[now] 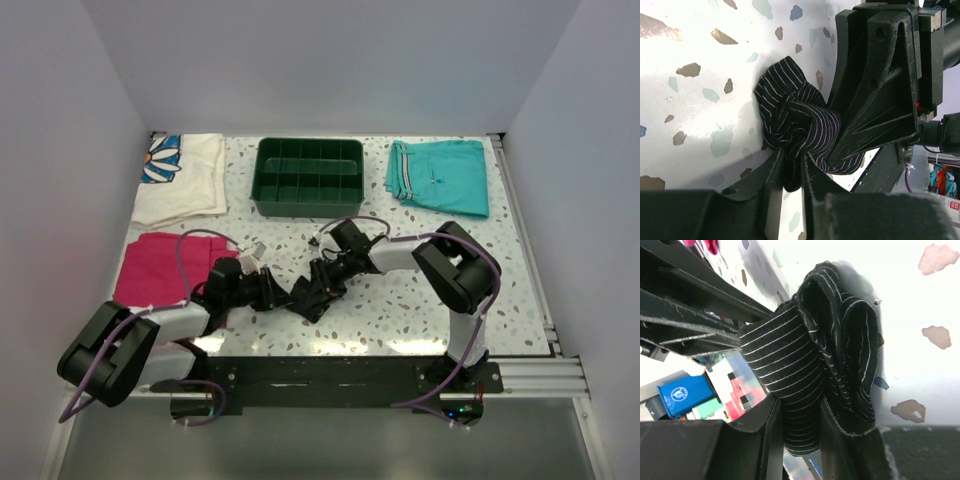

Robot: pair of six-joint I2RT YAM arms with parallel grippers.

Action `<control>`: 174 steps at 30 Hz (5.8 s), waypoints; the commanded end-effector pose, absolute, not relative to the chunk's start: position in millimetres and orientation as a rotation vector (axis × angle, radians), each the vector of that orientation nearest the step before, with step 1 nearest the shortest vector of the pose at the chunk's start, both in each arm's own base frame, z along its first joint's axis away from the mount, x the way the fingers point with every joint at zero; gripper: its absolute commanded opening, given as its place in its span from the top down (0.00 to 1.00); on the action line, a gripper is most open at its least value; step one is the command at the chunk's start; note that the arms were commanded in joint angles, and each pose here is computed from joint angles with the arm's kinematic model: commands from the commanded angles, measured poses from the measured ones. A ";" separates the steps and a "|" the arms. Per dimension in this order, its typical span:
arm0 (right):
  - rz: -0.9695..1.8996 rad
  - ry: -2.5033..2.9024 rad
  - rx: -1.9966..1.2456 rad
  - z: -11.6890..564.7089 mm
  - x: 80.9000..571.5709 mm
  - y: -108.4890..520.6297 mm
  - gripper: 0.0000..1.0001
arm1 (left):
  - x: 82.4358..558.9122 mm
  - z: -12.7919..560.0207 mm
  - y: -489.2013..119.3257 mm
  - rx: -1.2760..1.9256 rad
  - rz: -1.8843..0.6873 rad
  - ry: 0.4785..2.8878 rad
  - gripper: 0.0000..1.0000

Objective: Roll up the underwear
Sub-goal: Roll the underwear to the center of the board.

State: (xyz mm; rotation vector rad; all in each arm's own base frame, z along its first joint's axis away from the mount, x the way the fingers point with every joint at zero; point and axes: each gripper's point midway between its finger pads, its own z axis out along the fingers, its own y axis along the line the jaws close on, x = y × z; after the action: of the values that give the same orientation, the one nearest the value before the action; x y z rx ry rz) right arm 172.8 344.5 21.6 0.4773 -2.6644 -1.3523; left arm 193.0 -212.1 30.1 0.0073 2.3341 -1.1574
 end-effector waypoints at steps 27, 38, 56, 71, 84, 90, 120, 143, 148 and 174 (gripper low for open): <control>-0.691 -3.415 1.465 99.9 198.7 328.2 0.40 | 228.2 38.2 -227.0 0.109 -1.100 2.381 0.99; -0.541 -3.465 1.723 102.5 196.2 355.8 0.40 | 224.2 27.3 -224.9 0.084 -1.086 2.440 0.98; -0.293 -3.417 1.701 43.6 193.7 344.5 0.42 | 226.9 33.9 -227.7 0.093 -1.099 2.431 0.98; -0.168 -3.366 1.498 -18.5 170.3 316.8 0.42 | 228.4 34.3 -228.6 0.100 -1.097 2.444 0.97; -0.227 -3.350 1.471 -19.5 158.3 316.4 0.82 | 246.8 43.7 -217.1 0.016 -0.989 2.450 0.63; -0.484 -3.249 1.484 -4.9 143.4 333.5 0.83 | 268.6 65.3 -198.3 -0.121 -0.976 2.386 0.54; -1.125 -2.968 0.570 -10.5 150.0 326.5 0.83 | 206.7 71.8 -204.1 -0.027 -1.246 2.315 0.45; -0.960 -3.087 0.726 -7.0 162.3 318.7 0.80 | 209.4 47.9 -210.5 -0.266 -1.087 2.450 0.18; -0.918 -3.108 0.772 -8.9 159.1 320.1 0.79 | 214.8 43.4 -208.7 -0.308 -1.052 2.455 0.18; -0.875 -3.152 0.677 -18.9 153.8 321.0 0.78 | 204.3 24.0 -191.1 -0.335 -0.843 2.534 0.24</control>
State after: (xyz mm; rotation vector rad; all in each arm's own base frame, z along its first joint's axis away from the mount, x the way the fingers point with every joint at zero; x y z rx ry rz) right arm 168.5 357.3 24.4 0.7786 -3.1270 -1.1677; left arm 214.4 -204.9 36.1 -0.3304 2.4949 -0.9338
